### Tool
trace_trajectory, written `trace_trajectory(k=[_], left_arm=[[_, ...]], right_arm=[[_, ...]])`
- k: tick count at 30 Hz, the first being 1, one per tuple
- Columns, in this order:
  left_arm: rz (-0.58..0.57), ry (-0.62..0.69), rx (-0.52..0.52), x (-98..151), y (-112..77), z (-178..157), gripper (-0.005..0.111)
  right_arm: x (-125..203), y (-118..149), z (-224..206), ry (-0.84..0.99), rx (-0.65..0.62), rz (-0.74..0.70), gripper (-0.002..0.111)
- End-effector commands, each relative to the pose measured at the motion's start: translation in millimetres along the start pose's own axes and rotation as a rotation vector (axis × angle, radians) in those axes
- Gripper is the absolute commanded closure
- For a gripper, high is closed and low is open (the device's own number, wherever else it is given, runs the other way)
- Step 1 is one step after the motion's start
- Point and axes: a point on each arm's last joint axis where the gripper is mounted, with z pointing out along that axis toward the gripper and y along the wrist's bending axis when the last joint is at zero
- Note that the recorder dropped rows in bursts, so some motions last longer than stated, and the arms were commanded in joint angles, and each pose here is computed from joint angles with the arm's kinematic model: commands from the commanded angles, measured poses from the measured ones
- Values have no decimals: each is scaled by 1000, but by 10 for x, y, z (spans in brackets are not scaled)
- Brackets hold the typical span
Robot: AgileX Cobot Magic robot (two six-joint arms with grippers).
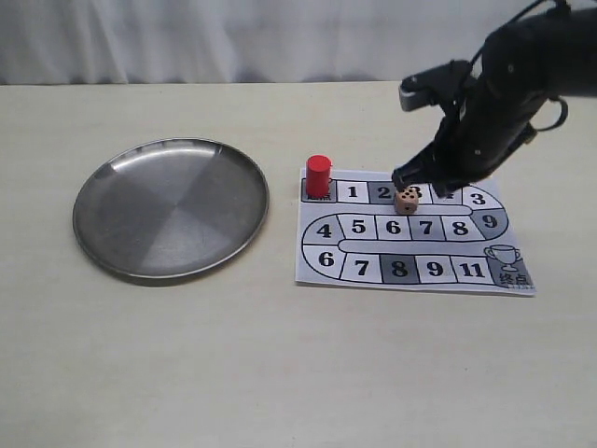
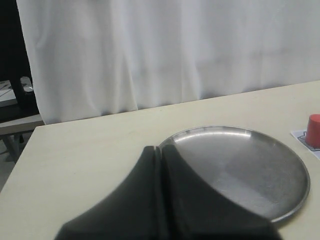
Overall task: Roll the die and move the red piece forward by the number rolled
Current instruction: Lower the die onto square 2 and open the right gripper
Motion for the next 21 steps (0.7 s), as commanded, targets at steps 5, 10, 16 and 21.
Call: trace_trajectory(k=[5,10,16,21], left_arm=[[-2,-9,10,-4,-6,0,107],[-2,-9,10,-4,-6,0,107],[-2,-9,10,-4,-6,0,107],[-2,-9,10,-4,-6,0,107]], right_arm=[[128,45,474,61,-59,31,104],[94,79,498,24,-94,41,104],[88,79,498,17,-93,42,104],[81,78,498,10,-93,42,104]])
